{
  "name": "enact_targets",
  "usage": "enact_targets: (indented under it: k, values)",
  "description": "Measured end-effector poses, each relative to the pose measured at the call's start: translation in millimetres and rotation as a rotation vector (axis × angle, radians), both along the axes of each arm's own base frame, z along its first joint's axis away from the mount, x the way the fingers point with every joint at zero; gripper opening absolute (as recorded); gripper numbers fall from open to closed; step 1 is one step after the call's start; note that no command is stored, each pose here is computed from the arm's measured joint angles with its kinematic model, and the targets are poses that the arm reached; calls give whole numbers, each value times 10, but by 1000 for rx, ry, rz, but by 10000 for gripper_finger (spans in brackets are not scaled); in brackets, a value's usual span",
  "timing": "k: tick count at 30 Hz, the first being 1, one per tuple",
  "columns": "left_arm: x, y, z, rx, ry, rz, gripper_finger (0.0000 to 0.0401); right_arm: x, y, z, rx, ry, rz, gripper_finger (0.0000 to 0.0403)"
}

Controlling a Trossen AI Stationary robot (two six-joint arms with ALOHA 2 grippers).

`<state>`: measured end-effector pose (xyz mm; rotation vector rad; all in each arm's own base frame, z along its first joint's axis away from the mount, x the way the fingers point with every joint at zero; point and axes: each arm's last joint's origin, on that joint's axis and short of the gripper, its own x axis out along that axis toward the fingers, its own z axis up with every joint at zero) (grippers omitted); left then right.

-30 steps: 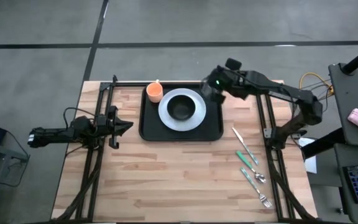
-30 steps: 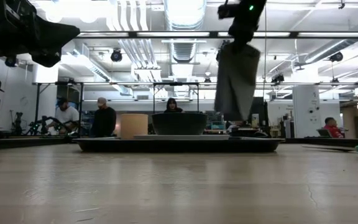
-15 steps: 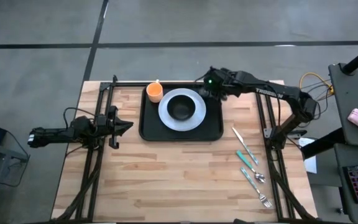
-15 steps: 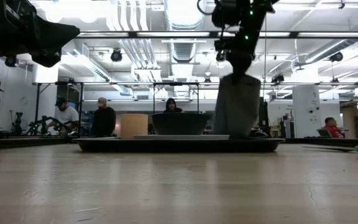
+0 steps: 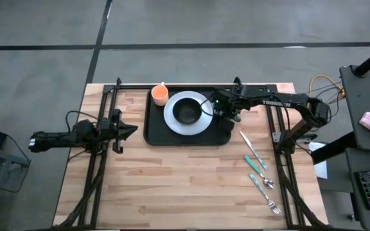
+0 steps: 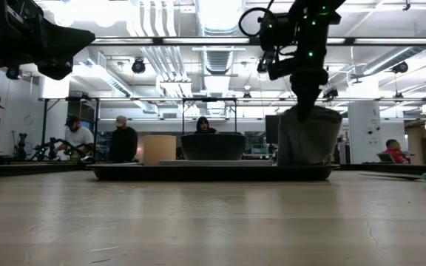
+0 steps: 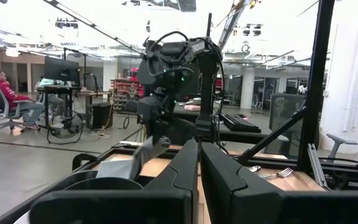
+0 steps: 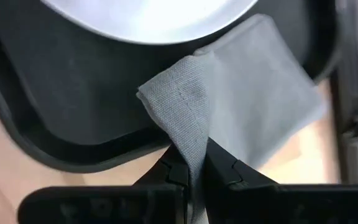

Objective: Set up tray
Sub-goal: Put the gray napkin on the black serving tray to the right of the white plate

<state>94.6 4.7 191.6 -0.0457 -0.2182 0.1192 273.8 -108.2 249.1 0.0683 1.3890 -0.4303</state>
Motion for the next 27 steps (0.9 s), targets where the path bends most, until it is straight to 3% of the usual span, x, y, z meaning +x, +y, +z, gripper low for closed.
enact_targets:
  k: [11,19,27]
  values:
    - [0,0,0,0,0,0,1,115,166,-236,199,-176,-60,11]
    - [0,0,0,0,0,0,1,25,227,-442,256,-128,-84,14]
    - [0,0,0,0,0,0,1,72,219,-366,254,-160,-92,83]
